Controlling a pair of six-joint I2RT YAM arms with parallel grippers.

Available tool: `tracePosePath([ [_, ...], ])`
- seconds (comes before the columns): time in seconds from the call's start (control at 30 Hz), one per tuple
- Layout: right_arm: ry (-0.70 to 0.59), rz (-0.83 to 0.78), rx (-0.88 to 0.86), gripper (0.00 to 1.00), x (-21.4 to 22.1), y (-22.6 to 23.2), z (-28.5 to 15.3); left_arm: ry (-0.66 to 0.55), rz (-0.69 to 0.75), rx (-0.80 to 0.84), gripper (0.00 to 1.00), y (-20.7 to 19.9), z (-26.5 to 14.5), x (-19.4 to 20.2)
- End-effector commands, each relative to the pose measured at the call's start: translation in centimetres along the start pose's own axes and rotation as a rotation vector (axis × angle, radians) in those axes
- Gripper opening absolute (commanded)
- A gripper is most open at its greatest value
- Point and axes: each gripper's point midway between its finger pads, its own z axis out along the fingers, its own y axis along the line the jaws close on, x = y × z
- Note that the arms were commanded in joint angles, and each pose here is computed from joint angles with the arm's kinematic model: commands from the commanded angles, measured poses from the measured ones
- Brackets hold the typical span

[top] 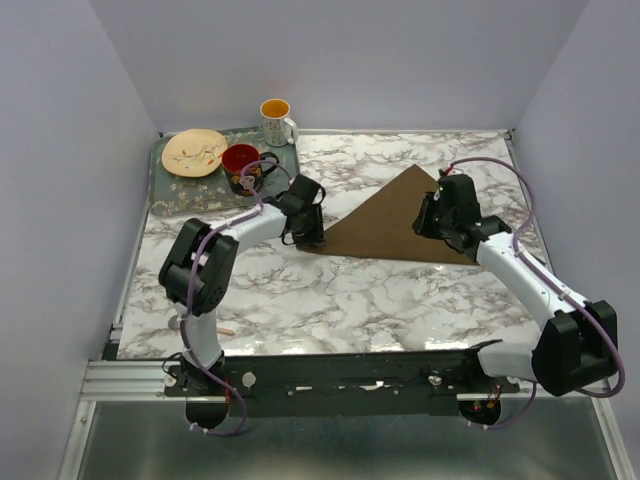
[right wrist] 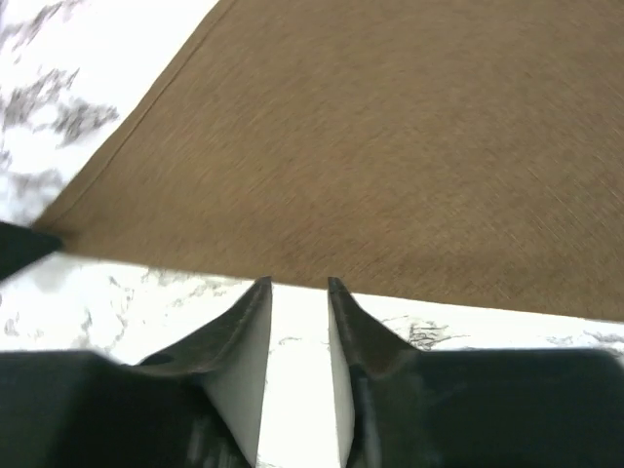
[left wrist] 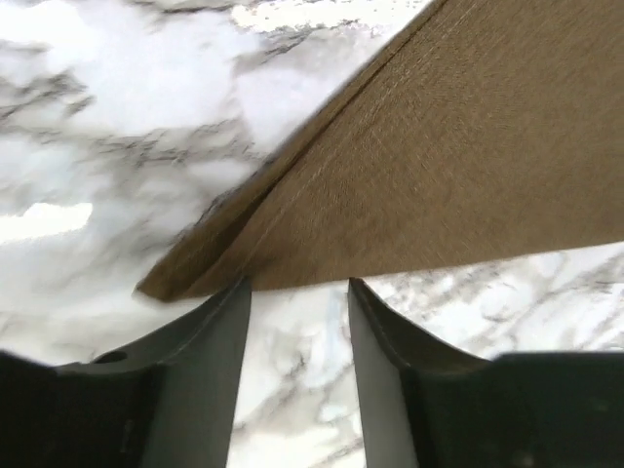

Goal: Fold the napkin, place the utensils inside, and roll it up
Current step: Fold the napkin, then grab a utensil with the right arm

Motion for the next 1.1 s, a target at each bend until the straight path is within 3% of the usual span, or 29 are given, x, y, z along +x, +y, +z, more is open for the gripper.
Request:
tracePosePath([
  [0.0,-0.008,-0.137,-0.124,0.40,0.8,1.8,-1.7,-0.189,0.025,-0.023,0.62,0.3,-8.3,-3.1],
  [0.13,0.051,-0.203,-0.168,0.42,3.2,2.7,-1.9,-0.283,-0.105,-0.154,0.84,4.1,-15.0,-1.0],
  [0.17,0.059,-0.206,-0.185,0.42,3.6,3.0,-2.0,-0.291,-0.192,-0.159,0.99,5.0,-15.7,0.2],
  [0.27,0.063,-0.196,-0.265,0.43,4.6,4.5,-2.4,-0.343,-0.418,-0.135,0.99,8.7,-17.4,4.3],
  [0.4,0.080,-0.187,-0.383,0.43,5.7,6.6,-3.3,-0.439,-0.555,-0.122,0.98,12.4,-18.9,6.2],
  [0.47,0.093,-0.187,-0.411,0.43,6.1,7.2,-3.4,-0.491,-0.575,-0.147,0.92,13.9,-19.4,6.5],
  [0.6,0.164,-0.266,-0.660,0.47,8.2,12.7,-5.2,-0.549,-0.576,-0.211,0.89,15.6,-20.1,5.8],
  [0.7,0.287,-0.346,-0.841,0.51,11.7,17.8,-5.8,-0.710,-0.502,-0.334,0.88,17.5,-23.9,2.8],
  [0.83,0.280,-0.571,-0.948,0.62,14.9,25.2,-6.3,-0.950,-0.457,-0.466,0.88,19.0,-31.7,-1.0],
  [0.97,0.248,-0.690,-1.090,0.73,16.4,33.3,-8.8,-1.151,-0.438,-0.596,0.88,20.1,-39.3,-1.8],
  [1.0,0.297,-0.742,-1.105,0.73,19.4,34.6,-8.6,-1.175,-0.416,-0.628,0.88,20.3,-40.8,-1.7],
  [1.07,0.287,-0.828,-1.103,0.77,20.9,36.3,-8.4,-1.265,-0.438,-0.634,0.88,20.3,-44.1,-1.2],
])
